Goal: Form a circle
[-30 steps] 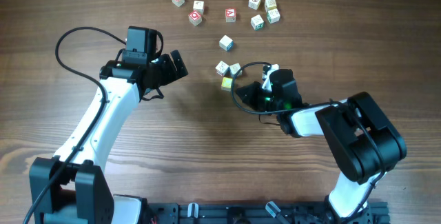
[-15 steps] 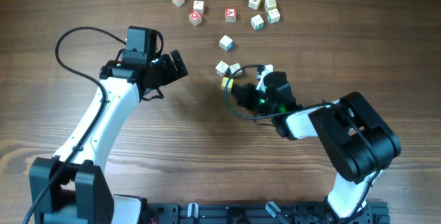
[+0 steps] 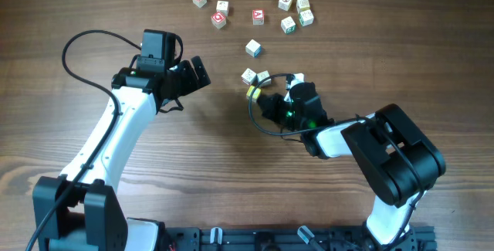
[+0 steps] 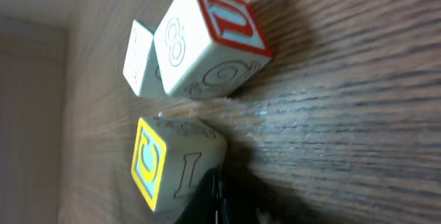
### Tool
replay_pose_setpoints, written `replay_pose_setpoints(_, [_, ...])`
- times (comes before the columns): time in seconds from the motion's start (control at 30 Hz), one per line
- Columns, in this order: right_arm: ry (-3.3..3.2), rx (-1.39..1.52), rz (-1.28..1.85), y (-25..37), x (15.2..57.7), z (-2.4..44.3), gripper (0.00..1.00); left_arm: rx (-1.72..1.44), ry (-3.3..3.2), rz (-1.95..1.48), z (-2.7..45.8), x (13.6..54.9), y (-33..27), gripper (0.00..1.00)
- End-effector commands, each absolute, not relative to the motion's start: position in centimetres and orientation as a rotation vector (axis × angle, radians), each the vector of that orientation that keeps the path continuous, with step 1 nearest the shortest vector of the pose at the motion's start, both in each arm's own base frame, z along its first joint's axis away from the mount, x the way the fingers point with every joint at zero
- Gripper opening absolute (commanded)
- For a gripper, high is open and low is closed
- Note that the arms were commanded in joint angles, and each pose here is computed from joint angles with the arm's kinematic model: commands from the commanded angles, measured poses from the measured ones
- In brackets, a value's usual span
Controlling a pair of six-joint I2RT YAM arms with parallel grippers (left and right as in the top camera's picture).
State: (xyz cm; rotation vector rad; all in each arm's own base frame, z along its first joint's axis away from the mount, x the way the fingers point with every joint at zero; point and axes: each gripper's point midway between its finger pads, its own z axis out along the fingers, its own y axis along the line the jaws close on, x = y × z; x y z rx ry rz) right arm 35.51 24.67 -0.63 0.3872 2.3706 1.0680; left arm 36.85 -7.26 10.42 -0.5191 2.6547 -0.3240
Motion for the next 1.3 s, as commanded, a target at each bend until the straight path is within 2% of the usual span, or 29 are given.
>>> replay_pose_setpoints(0.0, [2.431, 0.513, 0.874, 21.7, 34.8, -4.4, 0.05, -0.500, 2.655, -0.304, 10.4, 36.9, -7.0, 1.00])
replay_pose_setpoints(1.27, [2.308, 0.421, 0.954, 23.4, 37.5, -1.3, 0.05, -0.500, 2.655, -0.304, 10.4, 36.9, -7.0, 1.00])
